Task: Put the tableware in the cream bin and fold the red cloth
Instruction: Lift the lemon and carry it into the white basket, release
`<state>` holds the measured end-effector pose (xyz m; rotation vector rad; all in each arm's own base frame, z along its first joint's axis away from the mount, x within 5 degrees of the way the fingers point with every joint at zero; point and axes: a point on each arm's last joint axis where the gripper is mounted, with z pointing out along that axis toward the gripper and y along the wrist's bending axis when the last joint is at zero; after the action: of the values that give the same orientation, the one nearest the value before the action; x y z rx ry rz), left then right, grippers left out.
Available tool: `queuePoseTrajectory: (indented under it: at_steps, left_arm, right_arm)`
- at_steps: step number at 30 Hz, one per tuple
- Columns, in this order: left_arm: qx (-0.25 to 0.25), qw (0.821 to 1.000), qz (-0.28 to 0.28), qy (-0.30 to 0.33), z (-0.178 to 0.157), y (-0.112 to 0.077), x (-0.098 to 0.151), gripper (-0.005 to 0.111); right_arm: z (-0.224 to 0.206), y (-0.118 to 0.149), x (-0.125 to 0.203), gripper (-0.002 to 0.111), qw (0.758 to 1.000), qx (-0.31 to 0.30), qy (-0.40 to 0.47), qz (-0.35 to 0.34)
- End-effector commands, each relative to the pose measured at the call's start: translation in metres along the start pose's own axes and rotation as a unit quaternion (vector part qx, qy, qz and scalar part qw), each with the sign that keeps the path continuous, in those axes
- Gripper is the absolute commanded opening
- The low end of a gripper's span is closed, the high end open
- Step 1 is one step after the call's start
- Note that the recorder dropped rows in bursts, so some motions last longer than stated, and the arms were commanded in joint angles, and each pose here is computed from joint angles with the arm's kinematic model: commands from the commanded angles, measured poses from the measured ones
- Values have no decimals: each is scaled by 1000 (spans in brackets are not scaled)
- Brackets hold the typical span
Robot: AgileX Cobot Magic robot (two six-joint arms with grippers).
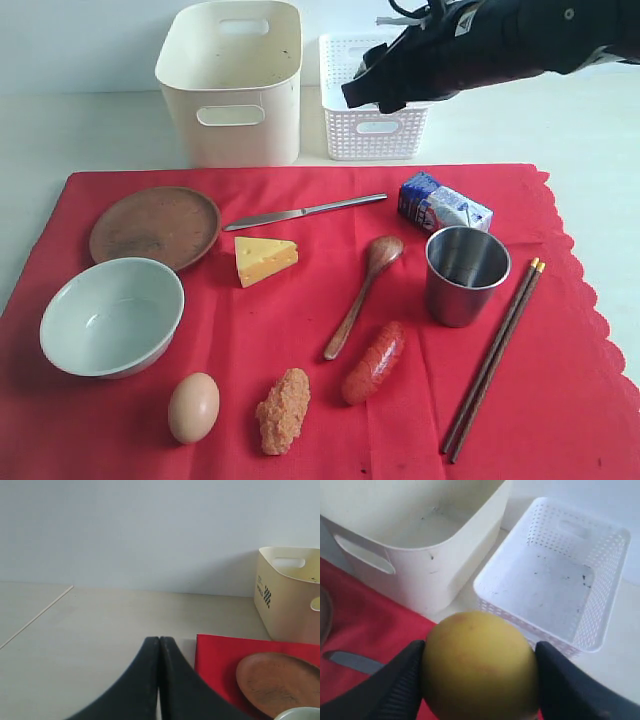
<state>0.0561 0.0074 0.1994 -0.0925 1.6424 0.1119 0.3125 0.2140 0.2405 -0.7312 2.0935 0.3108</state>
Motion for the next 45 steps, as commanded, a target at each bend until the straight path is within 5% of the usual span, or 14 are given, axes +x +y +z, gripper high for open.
queuePoseTrajectory:
  at_steps: [1, 8, 24, 45]
  left_arm:
    - [-1, 1000, -7, -3, 0, 0, 0, 1]
    - [-1, 1000, -7, -3, 0, 0, 0, 1]
    - [-1, 1000, -7, -3, 0, 0, 0, 1]
    - [-1, 1000, -7, -3, 0, 0, 0, 1]
  right_arm:
    - [18, -9, -9, 0, 999, 16, -39, 4]
    - [77, -48, -30, 0, 998, 46, -39, 27]
    - [161, -65, -23, 4, 998, 41, 6, 47]
    - [180, -66, -11, 88, 997, 51, -25, 45]
